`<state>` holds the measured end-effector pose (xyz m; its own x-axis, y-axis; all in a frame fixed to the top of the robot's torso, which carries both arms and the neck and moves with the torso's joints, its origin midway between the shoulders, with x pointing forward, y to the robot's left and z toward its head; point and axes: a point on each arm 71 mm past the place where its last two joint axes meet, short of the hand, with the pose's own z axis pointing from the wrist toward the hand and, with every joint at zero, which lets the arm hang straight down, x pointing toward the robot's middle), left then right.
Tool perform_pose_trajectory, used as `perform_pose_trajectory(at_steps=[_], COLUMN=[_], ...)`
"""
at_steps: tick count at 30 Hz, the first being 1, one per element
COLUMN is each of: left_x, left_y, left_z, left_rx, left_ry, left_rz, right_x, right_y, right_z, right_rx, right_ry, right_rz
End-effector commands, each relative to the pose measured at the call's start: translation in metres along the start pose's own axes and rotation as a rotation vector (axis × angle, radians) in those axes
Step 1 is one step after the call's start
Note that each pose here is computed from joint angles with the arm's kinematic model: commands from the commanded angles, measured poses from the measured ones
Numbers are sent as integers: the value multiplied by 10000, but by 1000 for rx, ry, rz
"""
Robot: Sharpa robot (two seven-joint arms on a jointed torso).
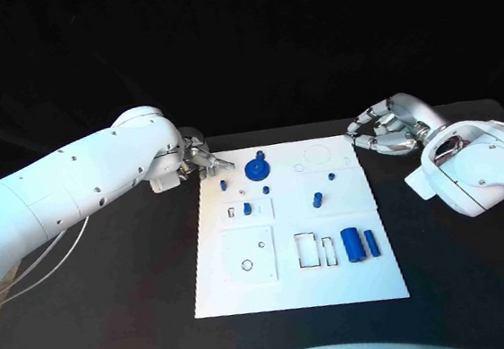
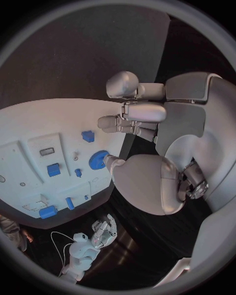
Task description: Assemble the parts on the task board
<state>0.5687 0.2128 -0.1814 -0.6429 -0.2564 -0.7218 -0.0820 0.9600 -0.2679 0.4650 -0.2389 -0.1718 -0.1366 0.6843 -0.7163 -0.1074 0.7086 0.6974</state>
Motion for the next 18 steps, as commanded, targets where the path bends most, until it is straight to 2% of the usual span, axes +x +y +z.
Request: perform_pose_trajectory(at_steps=[1,18], left_x=[7,77], left_y=[-13,-35], left_z=[10,43], left_rx=[-9,-18], left_ry=[-6,56], left_rz=[44,74], right_x=[5,9], right_y=[10,13], right_z=[-3,-3], right_rx=[-12,-12], right_ry=[1,3], right_rz=[-2,-2])
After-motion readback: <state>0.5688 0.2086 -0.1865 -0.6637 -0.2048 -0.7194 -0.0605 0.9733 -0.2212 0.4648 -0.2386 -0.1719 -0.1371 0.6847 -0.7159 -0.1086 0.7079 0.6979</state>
